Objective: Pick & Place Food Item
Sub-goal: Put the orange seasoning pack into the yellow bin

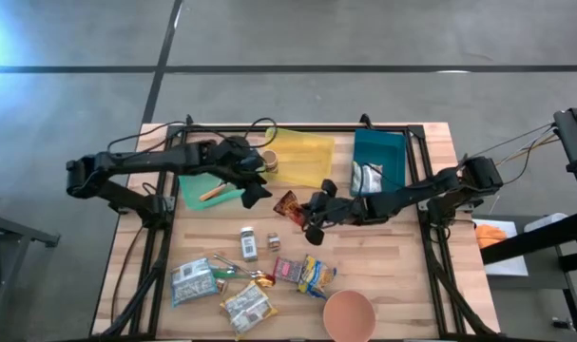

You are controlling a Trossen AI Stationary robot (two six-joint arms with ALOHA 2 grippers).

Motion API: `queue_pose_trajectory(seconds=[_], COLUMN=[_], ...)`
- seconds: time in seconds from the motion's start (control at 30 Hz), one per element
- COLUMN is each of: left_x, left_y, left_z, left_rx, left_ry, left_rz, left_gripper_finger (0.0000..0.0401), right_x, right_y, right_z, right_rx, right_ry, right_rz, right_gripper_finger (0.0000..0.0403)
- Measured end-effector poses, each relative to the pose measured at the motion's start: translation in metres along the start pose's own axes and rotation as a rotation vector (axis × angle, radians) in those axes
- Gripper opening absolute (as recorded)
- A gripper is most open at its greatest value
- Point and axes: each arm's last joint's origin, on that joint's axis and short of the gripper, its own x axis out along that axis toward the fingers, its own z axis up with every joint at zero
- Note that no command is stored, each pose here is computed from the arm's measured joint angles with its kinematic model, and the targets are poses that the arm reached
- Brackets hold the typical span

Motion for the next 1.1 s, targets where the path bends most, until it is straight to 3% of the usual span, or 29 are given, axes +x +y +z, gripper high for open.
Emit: queue_pose_trajectory(seconds=[0.2, 0.67, 0.8, 1.0, 1.1], left_x=[0.013, 0.04, 0.039, 0.034, 0.034], left_y=[-0.002, -0.008, -0.01, -0.011, -0.011], left_z=[0.013, 0.024, 0.025, 0.026, 0.026], left_rx=[0.019, 0.088, 0.123, 0.152, 0.162], left_ry=[0.05, 0.109, 0.096, 0.079, 0.079], left_rz=[0.011, -0.035, -0.044, -0.049, -0.05], left_gripper_finger=[0.0271, 0.0261, 0.0199, 0.0038, 0.0008], right_x=[0.0, -0.002, -0.002, -0.002, -0.002], right_y=[-0.002, -0.001, -0.001, -0.001, 0.0], right_z=[0.016, 0.04, 0.04, 0.04, 0.04], right_rx=[-0.053, -0.126, -0.126, -0.125, -0.122], right_ry=[0.035, -0.008, -0.008, -0.007, -0.007], right_rz=[-0.075, -0.095, -0.094, -0.092, -0.092], right_gripper_finger=[0.0021, 0.0021, 0.0021, 0.0021, 0.0021])
